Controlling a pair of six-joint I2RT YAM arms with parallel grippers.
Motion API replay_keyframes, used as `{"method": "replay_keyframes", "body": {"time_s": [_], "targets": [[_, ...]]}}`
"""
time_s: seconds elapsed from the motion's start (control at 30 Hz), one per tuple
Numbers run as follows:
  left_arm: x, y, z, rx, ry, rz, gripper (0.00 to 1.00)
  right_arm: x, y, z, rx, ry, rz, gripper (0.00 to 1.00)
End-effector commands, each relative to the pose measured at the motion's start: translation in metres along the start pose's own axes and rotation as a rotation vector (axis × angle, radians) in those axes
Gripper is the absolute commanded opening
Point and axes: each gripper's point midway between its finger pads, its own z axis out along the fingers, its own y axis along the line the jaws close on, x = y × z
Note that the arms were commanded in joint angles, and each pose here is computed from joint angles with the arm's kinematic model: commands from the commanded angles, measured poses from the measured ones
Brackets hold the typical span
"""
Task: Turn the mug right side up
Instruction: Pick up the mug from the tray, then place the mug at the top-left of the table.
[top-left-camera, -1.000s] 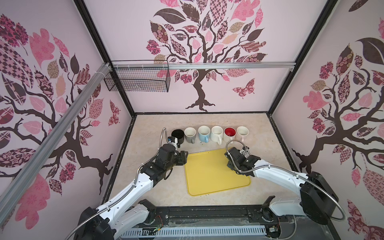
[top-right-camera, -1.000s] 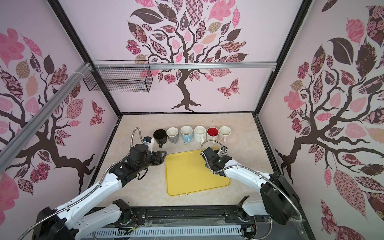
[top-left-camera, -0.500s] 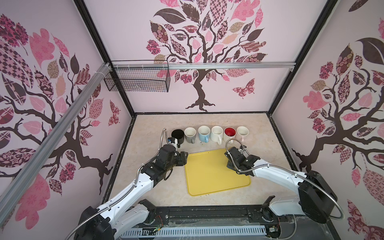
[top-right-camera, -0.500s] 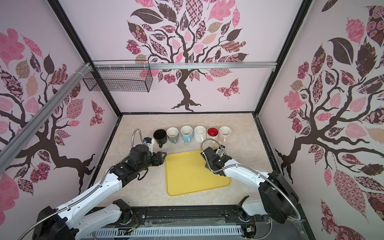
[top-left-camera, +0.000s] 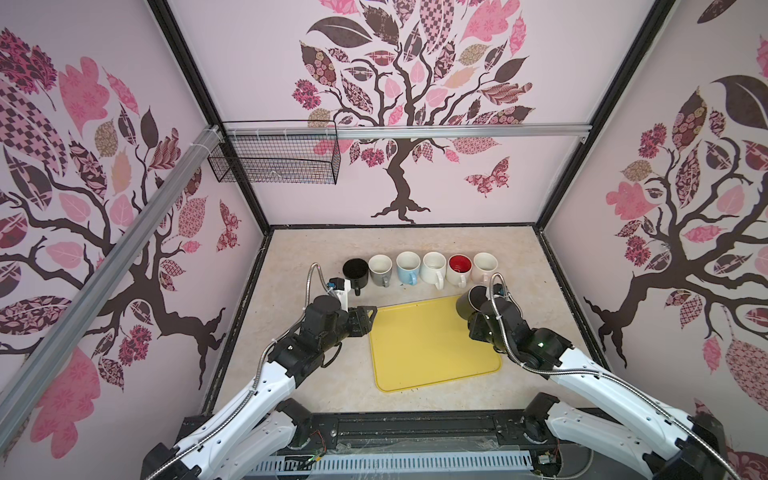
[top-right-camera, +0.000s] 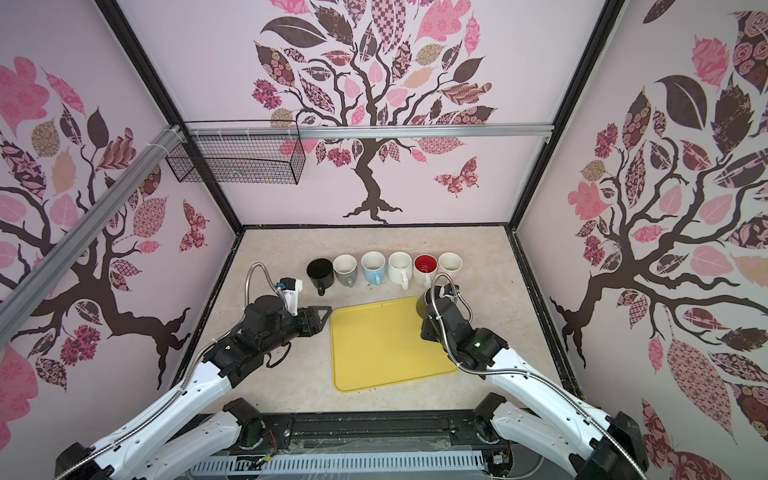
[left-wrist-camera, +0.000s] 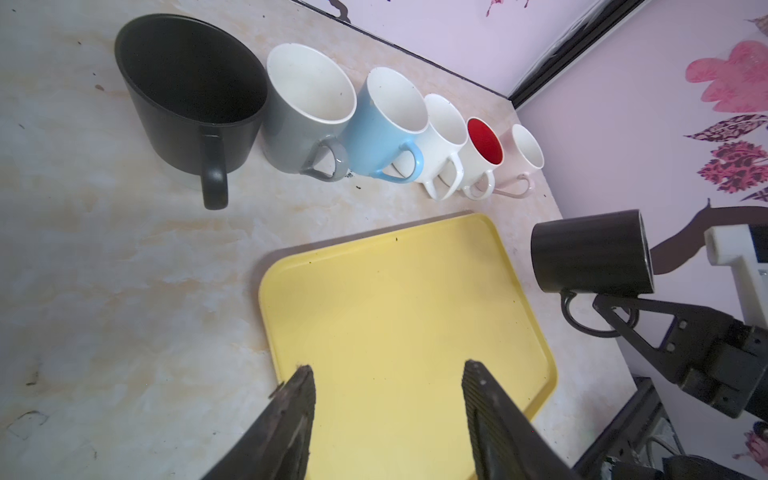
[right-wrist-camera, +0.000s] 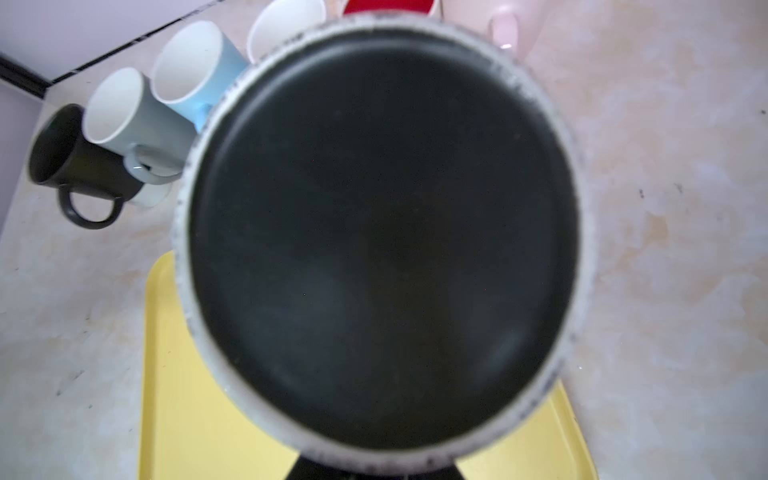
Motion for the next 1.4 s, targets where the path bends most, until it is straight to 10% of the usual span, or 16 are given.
{"method": "replay_keyframes", "body": {"time_s": [0.0, 0.7, 1.37], "targets": [[0.008, -0.016, -0.006, 0.098, 0.011, -0.034, 0.6, -0.04, 0.04, -0.03, -0.19, -0.121, -0.009, 0.0], [-0.021, -0.109, -0.06, 0.708, -0.129, -0.182, 0.6, -0.069, 0.169, -0.134, -1.172, -0.123, 0.266, 0.0], [-0.025, -0.125, -0.058, 0.816, -0.104, -0.228, 0.58, -0.067, 0.181, -0.145, -1.321, -0.095, 0.279, 0.0]]}}
